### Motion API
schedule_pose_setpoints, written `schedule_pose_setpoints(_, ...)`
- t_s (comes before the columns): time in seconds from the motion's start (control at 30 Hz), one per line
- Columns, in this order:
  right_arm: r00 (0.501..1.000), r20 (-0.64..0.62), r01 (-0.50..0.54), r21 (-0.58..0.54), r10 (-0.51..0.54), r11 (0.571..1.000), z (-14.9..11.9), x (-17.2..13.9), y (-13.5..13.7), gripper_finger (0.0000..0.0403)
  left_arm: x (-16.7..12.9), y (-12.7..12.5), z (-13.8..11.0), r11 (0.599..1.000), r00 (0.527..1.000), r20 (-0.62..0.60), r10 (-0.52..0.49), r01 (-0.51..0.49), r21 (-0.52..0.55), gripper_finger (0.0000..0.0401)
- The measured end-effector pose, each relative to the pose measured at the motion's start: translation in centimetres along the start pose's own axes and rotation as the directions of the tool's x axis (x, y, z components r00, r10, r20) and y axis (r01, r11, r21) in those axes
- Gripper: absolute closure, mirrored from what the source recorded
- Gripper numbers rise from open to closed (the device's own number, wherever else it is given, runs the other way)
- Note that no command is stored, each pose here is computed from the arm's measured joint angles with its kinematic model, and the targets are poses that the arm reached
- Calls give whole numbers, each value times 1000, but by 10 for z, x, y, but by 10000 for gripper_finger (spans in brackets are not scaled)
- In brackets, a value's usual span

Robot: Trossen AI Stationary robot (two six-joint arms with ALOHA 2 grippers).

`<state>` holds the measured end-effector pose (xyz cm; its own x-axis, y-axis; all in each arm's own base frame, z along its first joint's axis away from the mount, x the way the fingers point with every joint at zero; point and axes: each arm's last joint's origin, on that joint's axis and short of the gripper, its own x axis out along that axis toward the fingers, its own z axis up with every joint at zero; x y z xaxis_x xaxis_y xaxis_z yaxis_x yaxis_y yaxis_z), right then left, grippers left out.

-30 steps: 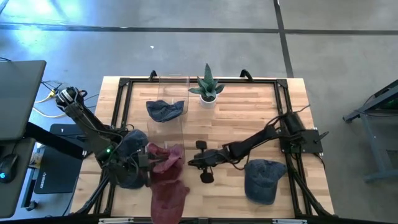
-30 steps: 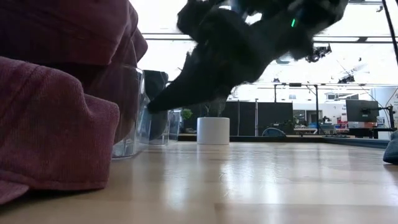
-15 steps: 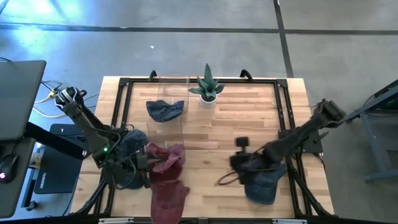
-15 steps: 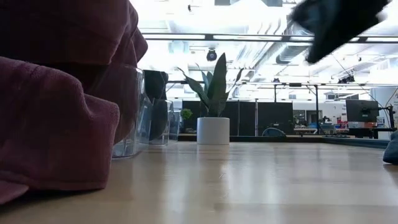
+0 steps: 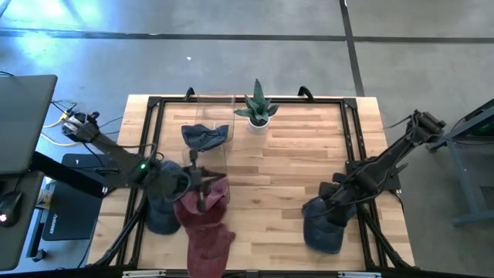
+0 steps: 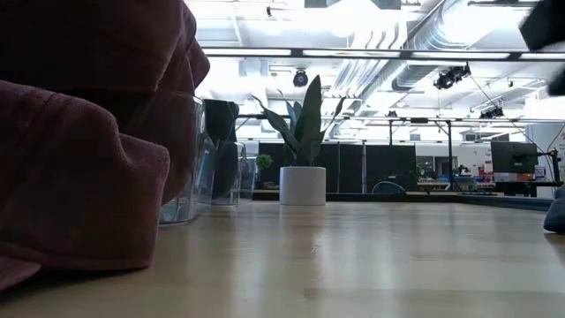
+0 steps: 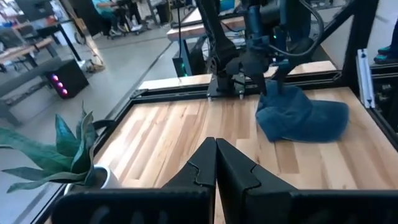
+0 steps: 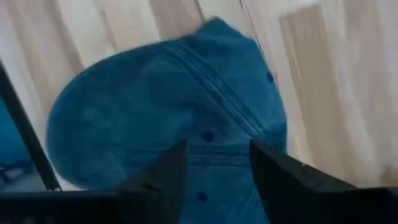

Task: Pick & Place hat
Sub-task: Put the right blue cap into the top transparent bin

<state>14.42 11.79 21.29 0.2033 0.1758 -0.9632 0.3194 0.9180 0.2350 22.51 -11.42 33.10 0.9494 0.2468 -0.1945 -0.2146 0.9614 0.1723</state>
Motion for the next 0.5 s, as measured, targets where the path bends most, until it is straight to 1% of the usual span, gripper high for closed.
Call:
schedule_pose_setpoints(0.07, 1000, -14, -25, 51, 26, 998, -8, 13, -12, 211, 8, 9, 0, 1000, 1000, -10, 0, 0, -11, 401)
schedule_pose_setpoints(0.13, 998, -8, -60, 76, 61, 995, -13, 26, -22, 195, 16, 18, 0, 1000, 1000, -19, 2, -2, -22, 401)
schedule_pose_setpoints(0.27, 986, 73, -159, 116, 151, 980, -14, 56, -36, 187, 27, 32, -1, 999, 999, -32, -21, 19, -46, 401)
schedule_pose_setpoints(0.37, 985, 98, -159, 158, 145, 975, -11, 71, -46, 197, 33, 39, -2, 997, 998, -37, -48, 46, -58, 401)
schedule_pose_setpoints(0.4, 985, 114, -143, 159, 126, 977, -10, 75, -49, 204, 34, 41, -2, 997, 998, -38, -58, 55, -60, 401)
schedule_pose_setpoints(0.5, 984, 158, -101, 133, 80, 986, -3, 78, -51, 244, 35, 43, -2, 995, 996, -39, -83, 81, -64, 401)
